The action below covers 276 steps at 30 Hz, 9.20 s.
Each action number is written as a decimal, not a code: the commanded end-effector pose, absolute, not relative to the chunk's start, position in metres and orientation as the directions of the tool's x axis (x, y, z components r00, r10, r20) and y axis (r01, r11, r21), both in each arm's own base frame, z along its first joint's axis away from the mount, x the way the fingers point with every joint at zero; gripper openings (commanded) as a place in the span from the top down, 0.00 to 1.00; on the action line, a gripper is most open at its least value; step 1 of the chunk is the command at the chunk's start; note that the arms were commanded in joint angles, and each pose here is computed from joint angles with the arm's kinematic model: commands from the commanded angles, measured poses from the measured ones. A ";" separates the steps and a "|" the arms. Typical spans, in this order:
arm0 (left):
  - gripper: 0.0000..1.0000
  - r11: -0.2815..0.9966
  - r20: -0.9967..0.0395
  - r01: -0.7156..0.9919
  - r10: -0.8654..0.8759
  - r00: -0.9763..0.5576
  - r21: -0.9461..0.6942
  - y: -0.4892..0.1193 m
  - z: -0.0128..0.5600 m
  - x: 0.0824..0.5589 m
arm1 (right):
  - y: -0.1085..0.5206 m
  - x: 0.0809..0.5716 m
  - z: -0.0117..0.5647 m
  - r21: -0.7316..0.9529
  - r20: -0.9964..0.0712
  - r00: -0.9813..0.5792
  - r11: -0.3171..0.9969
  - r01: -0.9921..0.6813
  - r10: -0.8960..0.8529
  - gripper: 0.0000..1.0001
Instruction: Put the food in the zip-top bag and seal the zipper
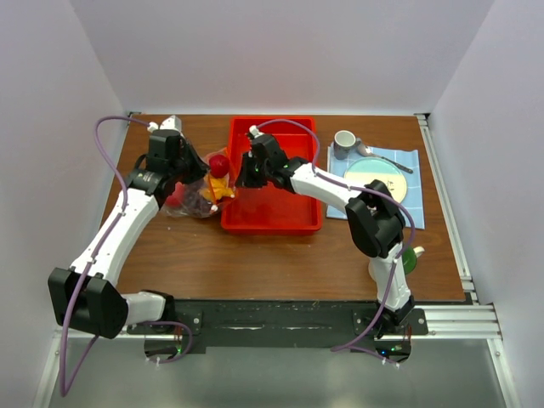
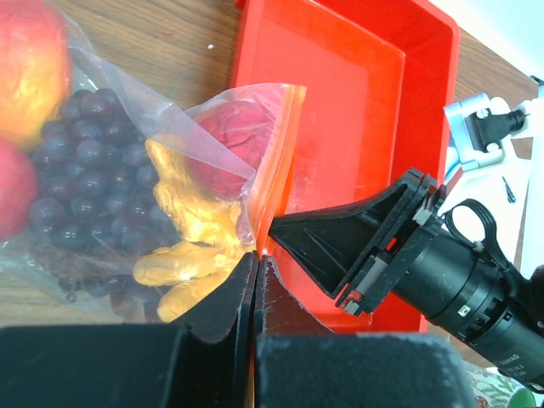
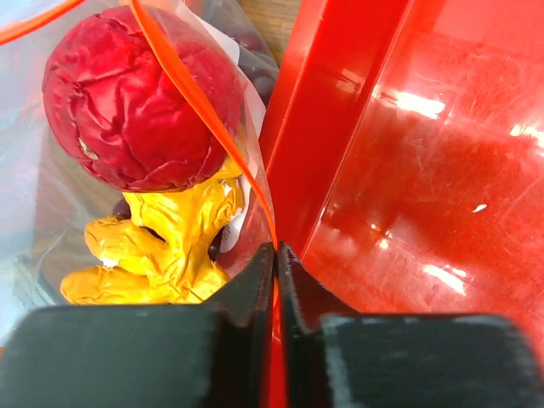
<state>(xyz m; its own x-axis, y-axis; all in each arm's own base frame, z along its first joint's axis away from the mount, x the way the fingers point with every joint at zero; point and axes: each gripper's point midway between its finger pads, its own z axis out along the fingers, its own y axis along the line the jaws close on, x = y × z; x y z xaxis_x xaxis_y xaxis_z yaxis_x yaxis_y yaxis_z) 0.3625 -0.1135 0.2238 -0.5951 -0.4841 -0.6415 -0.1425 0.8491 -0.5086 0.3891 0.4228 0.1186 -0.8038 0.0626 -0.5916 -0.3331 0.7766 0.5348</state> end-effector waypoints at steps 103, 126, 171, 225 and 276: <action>0.58 0.761 -0.528 -0.229 -0.601 -0.600 -0.607 -0.094 0.161 0.287 | 0.449 0.268 0.181 0.785 -0.342 -0.933 0.581 -0.215 0.117 0.49; 0.54 0.730 -0.488 -0.200 -0.609 -0.625 -0.654 -0.104 0.133 0.262 | 0.461 0.256 0.162 0.823 -0.264 -0.956 0.547 -0.155 0.126 0.64; 0.51 0.763 -0.746 0.167 -0.518 -0.419 -0.624 -0.131 0.169 0.263 | 0.421 0.292 0.173 0.684 -0.385 -0.918 0.697 -0.217 0.092 1.00; 0.65 0.929 -0.958 0.243 0.287 0.002 0.279 -0.131 0.203 0.285 | 0.452 0.304 0.237 0.816 -0.055 -0.986 0.576 0.047 0.158 1.00; 1.00 0.974 -0.984 0.218 0.092 -0.152 0.058 -0.131 0.196 0.275 | 0.482 0.325 0.229 0.833 -0.116 -0.982 0.553 -0.013 0.151 1.00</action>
<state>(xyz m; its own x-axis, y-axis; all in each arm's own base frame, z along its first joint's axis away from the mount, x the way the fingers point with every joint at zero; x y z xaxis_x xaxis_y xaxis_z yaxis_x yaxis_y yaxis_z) 0.2758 -0.1284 0.1690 -0.1672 0.2206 -0.9609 0.2471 0.9529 0.1757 0.3012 0.4675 0.1910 -0.9910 0.1335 -0.0064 0.0803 0.6330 0.7700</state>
